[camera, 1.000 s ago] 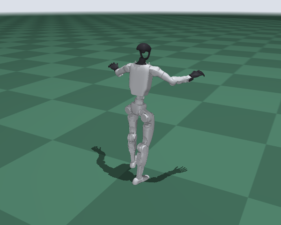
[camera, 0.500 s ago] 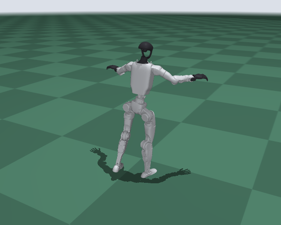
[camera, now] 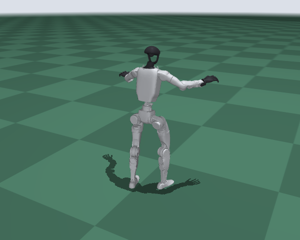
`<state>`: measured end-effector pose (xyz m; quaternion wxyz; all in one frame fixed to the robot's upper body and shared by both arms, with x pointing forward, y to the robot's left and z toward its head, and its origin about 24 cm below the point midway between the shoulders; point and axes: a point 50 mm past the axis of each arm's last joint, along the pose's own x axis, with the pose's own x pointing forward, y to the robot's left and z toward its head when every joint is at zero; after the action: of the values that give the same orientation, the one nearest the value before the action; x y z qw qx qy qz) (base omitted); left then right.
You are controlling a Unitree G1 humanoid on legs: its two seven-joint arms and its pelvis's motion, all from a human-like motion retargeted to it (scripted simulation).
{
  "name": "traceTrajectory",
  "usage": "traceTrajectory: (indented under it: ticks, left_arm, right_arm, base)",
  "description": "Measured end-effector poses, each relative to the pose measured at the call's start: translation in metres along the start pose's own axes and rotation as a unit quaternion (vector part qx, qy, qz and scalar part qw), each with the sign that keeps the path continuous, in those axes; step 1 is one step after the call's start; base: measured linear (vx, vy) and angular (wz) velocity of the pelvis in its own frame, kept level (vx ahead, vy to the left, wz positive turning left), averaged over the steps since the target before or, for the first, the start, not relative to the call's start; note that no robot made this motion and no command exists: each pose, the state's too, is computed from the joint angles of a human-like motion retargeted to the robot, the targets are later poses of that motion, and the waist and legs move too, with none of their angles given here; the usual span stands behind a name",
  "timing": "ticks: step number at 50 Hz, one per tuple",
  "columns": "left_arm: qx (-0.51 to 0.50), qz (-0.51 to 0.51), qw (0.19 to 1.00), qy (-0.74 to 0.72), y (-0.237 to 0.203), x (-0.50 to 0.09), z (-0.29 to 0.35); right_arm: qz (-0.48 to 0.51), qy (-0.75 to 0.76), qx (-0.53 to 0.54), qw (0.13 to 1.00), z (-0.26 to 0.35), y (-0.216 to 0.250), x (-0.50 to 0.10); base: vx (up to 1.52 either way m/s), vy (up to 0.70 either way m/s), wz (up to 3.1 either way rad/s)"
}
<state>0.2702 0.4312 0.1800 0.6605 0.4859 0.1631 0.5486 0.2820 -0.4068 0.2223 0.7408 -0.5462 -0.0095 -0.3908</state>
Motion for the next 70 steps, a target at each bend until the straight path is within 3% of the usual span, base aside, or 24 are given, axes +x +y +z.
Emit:
traceTrajectory:
  ticks: [3,10,21,30,33,36,39,52,59,70]
  left_arm:
    - [0.063,-0.017,0.998,0.012,0.001,0.003,-0.011]
    - [0.089,-0.017,0.995,0.030,0.007,0.007,-0.028]
    - [0.002,0.032,0.999,-0.006,0.009,0.005,-0.023]
    - [0.001,0.041,0.988,-0.146,-0.009,-0.025,0.021]
    - [-0.022,0.061,0.975,-0.214,-0.008,-0.037,0.045]
    - [-0.113,0.104,0.949,-0.274,0.000,-0.051,0.070]
    - [-0.184,0.110,0.936,-0.279,0.004,-0.059,0.085]
    - [-0.309,0.178,0.881,-0.310,0.031,-0.057,0.106]
    - [-0.102,0.061,0.984,-0.136,0.014,-0.021,0.073]
    - [0.062,0.034,0.994,-0.087,0.017,-0.006,0.043]
  right_arm:
    - [0.025,0.007,-0.011,1.000,-0.004,0.003,-0.001]
    - [0.028,0.021,-0.022,0.999,-0.012,0.002,-0.002]
    - [-0.018,0.000,-0.035,0.999,-0.006,-0.005,0.001]
    - [-0.032,-0.049,-0.011,0.998,0.009,0.001,-0.005]
    - [-0.041,-0.087,0.028,0.995,0.022,0.006,-0.011]
    - [-0.075,-0.132,0.067,0.986,0.035,0.005,-0.019]
    - [-0.081,-0.148,0.067,0.983,0.038,0.005,-0.022]
    - [-0.144,-0.185,0.092,0.968,0.046,-0.005,-0.026]
    - [-0.030,-0.082,0.019,0.996,0.027,-0.001,-0.014]
    - [0.031,-0.044,-0.028,0.998,0.013,0.005,-0.018]
  base:
    - [-0.28,-0.02,-0.31]
    - [-0.26,-0.07,-0.25]
    - [-0.32,-0.19,-0.33]
    - [-0.31,-0.13,-0.16]
    - [-0.15,-0.05,-0.65]
    - [-0.09,0.00,-0.94]
    - [-0.08,0.04,-1.11]
    - [-0.06,0.16,-1.68]
    - [0.02,0.16,-2.66]
    - [0.14,0.01,-2.58]
